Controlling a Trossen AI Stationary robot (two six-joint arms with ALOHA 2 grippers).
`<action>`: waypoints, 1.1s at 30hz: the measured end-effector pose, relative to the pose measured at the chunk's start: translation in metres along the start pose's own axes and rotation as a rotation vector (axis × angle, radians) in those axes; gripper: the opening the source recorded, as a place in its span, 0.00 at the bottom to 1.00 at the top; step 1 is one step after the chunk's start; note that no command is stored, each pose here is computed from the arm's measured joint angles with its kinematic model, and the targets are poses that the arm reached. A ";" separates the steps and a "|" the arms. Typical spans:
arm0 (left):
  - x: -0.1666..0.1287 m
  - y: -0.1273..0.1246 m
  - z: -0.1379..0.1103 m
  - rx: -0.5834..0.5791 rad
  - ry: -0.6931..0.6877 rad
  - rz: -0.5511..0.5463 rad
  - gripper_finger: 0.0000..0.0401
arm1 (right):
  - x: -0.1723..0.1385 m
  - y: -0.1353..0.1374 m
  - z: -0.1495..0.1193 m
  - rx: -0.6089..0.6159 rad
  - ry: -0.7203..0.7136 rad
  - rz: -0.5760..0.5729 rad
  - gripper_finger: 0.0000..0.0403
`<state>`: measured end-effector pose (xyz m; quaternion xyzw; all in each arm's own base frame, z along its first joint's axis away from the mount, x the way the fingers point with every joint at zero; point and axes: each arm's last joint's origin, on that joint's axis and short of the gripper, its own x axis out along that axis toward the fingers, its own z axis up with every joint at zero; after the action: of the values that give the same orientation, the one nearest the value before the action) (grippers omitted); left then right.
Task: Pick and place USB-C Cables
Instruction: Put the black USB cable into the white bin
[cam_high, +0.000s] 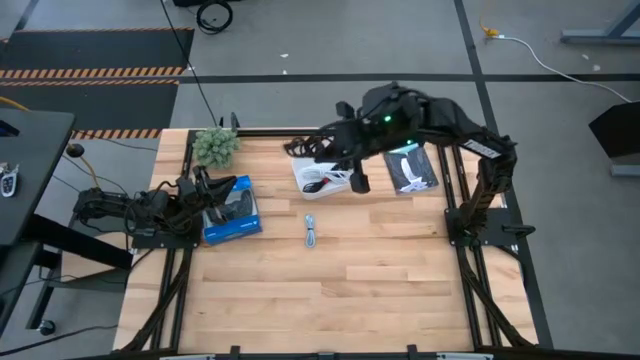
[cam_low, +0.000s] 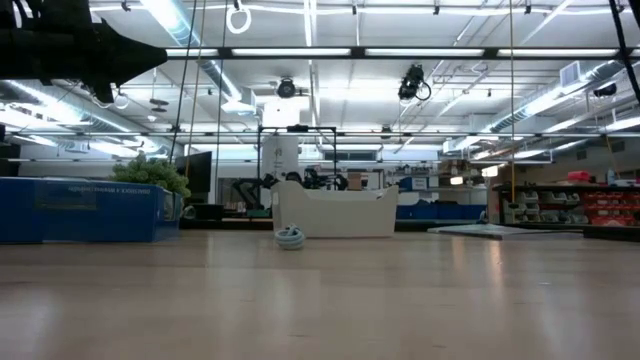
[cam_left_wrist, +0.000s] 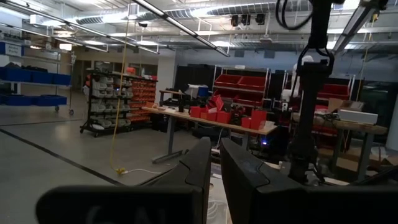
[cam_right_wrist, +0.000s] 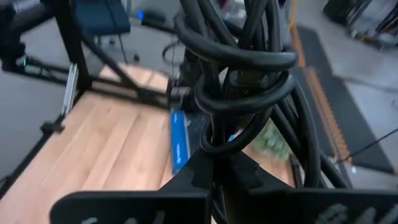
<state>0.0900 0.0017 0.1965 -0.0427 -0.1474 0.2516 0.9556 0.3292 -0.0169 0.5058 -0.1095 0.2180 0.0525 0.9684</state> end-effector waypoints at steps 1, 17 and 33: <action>0.000 0.000 0.000 0.001 0.000 0.000 0.11 | -0.004 -0.001 0.002 -0.002 -0.027 -0.005 0.03; 0.000 0.000 0.000 0.000 0.000 0.000 0.11 | -0.039 -0.023 0.012 0.029 -0.182 -0.077 0.03; 0.000 0.000 0.000 0.000 0.000 0.000 0.11 | -0.026 -0.050 -0.019 0.120 0.017 -0.146 0.03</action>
<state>0.0900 0.0017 0.1965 -0.0425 -0.1473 0.2514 0.9556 0.3057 -0.0715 0.5100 -0.0674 0.2204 -0.0326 0.9725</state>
